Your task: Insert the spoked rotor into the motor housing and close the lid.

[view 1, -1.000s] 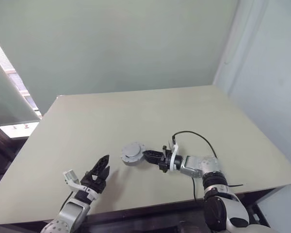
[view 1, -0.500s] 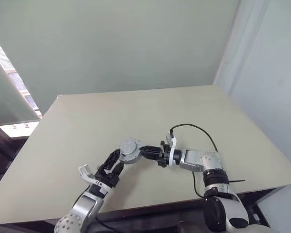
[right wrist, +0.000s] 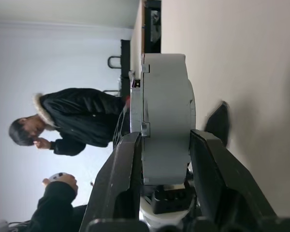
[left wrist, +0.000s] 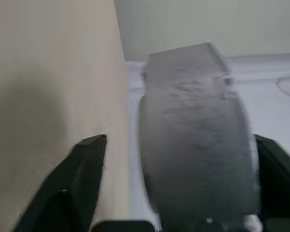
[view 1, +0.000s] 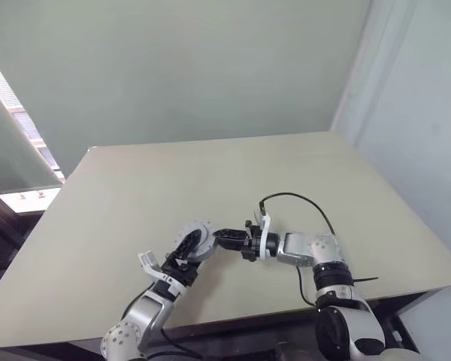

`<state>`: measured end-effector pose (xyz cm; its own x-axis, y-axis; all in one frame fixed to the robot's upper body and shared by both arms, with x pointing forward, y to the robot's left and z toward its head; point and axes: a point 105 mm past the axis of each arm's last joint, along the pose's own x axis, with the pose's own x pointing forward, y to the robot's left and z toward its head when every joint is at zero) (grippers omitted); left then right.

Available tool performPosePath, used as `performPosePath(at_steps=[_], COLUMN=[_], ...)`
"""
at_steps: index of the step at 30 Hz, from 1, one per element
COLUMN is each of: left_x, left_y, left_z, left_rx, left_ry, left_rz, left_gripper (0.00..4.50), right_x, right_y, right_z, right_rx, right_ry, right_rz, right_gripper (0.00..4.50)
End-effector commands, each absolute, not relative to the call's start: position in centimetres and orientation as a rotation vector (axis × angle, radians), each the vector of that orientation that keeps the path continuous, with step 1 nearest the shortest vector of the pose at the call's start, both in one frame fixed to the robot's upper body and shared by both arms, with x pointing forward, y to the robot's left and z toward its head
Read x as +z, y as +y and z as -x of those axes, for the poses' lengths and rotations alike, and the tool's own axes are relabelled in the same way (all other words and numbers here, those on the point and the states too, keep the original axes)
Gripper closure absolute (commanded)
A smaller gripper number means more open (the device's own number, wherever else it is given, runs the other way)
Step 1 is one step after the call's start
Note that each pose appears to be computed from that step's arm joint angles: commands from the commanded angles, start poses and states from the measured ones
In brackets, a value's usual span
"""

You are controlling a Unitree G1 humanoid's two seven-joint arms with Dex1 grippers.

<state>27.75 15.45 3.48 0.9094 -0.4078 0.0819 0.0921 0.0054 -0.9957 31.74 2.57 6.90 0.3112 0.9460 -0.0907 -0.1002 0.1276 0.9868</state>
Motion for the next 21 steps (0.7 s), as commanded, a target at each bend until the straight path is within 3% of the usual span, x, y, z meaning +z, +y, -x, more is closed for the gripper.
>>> performPosePath(at_steps=[1,3,13,21], left_x=[3.61,3.6,3.64,4.01], left_y=[15.24,15.27,15.39,15.92], left_z=[-27.93,-27.88,-27.69,-28.06], left_rx=[-0.409,-0.408,-0.405,-0.388], left_ry=[0.262,0.262,0.253,0.209], left_rz=[1.512,1.512,1.508,1.5], left_gripper=[1.68,2.32,2.39,2.45], right_x=[10.82,10.79,10.22,10.53], right_y=[5.8,5.8,5.71,5.51], right_z=[-30.74,-30.7,-31.13,-31.24], right_rx=[1.14,1.14,1.096,1.121], right_ry=[0.853,0.851,0.799,0.732], right_rz=[-1.265,-1.263,-1.205,-1.164], right_gripper=[3.28,3.28,3.28,0.51])
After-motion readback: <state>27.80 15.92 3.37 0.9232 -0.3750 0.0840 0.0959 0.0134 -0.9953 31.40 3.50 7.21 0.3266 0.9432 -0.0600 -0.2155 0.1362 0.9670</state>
